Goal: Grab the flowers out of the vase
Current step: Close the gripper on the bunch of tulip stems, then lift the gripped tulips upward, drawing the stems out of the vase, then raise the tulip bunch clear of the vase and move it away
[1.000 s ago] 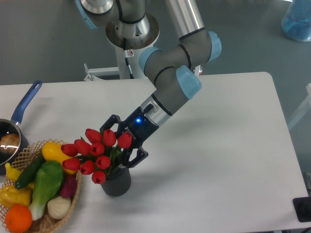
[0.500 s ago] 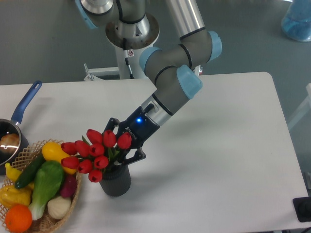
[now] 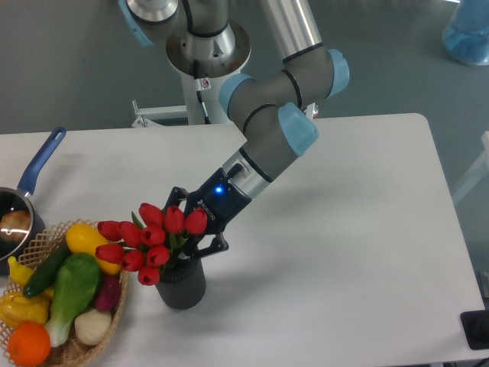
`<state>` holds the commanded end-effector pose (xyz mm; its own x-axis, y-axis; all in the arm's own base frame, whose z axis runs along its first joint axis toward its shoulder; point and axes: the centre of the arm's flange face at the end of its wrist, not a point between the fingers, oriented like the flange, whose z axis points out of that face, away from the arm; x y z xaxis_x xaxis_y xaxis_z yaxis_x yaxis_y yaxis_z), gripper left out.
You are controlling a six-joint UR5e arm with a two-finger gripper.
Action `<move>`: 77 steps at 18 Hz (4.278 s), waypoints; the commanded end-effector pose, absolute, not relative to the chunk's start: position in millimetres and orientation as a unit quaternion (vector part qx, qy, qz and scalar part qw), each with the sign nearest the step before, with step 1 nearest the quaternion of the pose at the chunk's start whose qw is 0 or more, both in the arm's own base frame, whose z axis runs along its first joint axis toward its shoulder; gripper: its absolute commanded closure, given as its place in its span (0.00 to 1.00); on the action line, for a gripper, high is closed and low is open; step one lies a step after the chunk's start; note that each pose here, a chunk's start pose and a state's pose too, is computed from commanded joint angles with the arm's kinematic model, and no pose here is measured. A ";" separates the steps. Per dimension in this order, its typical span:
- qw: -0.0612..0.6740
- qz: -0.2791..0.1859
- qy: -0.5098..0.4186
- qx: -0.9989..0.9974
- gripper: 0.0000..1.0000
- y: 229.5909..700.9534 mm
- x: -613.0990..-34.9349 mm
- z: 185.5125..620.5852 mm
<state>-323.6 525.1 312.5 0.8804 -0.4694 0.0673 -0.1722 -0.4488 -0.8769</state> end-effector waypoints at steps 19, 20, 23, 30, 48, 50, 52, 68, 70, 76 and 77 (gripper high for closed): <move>0.536 -0.151 0.181 -0.811 0.59 510.4 -322.7 365.3; 0.537 -0.148 0.183 -0.810 0.59 509.5 -321.5 369.6; 0.539 -0.144 0.185 -0.809 0.59 507.2 -321.1 375.8; 0.544 -0.142 0.171 -0.809 0.59 501.2 -312.6 405.2; 0.568 -0.143 0.136 -0.799 0.59 483.7 -298.2 484.0; 0.570 -0.142 0.133 -0.798 0.59 481.8 -295.5 494.1; 0.572 -0.142 0.130 -0.798 0.59 482.5 -295.1 503.8; 0.582 -0.103 0.038 -0.806 0.59 428.1 -378.2 520.8; 0.584 -0.092 0.033 -0.806 0.59 419.1 -389.6 519.3; 0.580 -0.082 0.021 -0.810 0.59 404.5 -416.3 496.2; 0.581 -0.080 0.021 -0.810 0.59 403.8 -417.0 496.2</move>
